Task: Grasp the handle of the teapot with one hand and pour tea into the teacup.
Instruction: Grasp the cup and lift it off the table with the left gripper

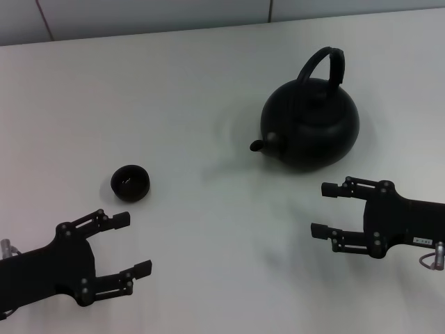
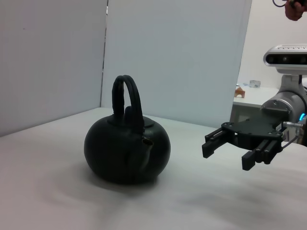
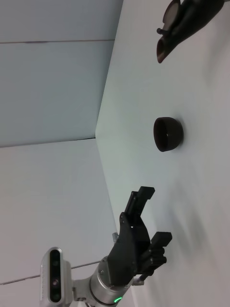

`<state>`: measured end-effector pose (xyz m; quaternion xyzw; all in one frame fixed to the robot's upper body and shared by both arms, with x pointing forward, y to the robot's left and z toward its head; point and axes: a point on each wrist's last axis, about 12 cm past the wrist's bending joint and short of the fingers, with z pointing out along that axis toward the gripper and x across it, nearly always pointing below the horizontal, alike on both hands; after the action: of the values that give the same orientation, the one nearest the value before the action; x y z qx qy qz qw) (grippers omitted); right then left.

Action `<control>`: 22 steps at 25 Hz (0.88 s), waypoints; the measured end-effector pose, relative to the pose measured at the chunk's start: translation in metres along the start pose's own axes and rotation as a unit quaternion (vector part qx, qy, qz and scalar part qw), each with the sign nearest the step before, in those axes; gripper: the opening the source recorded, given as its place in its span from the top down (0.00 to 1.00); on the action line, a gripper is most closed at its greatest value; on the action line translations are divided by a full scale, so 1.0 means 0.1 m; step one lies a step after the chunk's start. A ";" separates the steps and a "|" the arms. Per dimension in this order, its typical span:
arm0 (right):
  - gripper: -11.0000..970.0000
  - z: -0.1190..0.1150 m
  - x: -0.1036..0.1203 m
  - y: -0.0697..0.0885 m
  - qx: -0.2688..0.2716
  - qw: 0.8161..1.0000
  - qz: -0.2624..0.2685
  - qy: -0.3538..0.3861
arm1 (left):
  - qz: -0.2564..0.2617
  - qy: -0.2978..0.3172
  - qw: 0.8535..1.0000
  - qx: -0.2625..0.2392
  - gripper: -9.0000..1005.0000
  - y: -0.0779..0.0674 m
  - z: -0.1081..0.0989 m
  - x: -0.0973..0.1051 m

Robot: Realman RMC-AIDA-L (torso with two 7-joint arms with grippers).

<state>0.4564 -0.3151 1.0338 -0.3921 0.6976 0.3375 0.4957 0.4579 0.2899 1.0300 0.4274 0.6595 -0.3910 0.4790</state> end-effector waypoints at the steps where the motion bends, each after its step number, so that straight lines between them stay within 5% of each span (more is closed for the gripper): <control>1: 0.24 0.00 0.00 0.00 0.000 1.000 0.000 0.000 | 0.000 -0.001 1.000 0.000 0.15 0.00 0.01 0.00; 10: 0.23 0.00 -0.01 -0.01 0.001 1.000 -0.002 0.000 | -0.002 -0.016 1.000 -0.012 0.15 -0.01 0.04 -0.01; 18: 0.24 0.01 -0.04 -0.04 0.003 1.000 -0.007 -0.003 | -0.022 -0.063 0.982 -0.179 0.16 0.26 -0.11 -0.01; 22: 0.24 0.01 -0.05 -0.05 0.003 1.000 -0.008 -0.004 | -0.018 -0.070 0.977 -0.198 0.16 0.29 -0.12 0.00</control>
<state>0.4621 -0.3155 1.0378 -0.3950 0.6933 0.3326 0.5027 0.4814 0.3104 1.0301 0.2831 0.6964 -0.2903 0.5921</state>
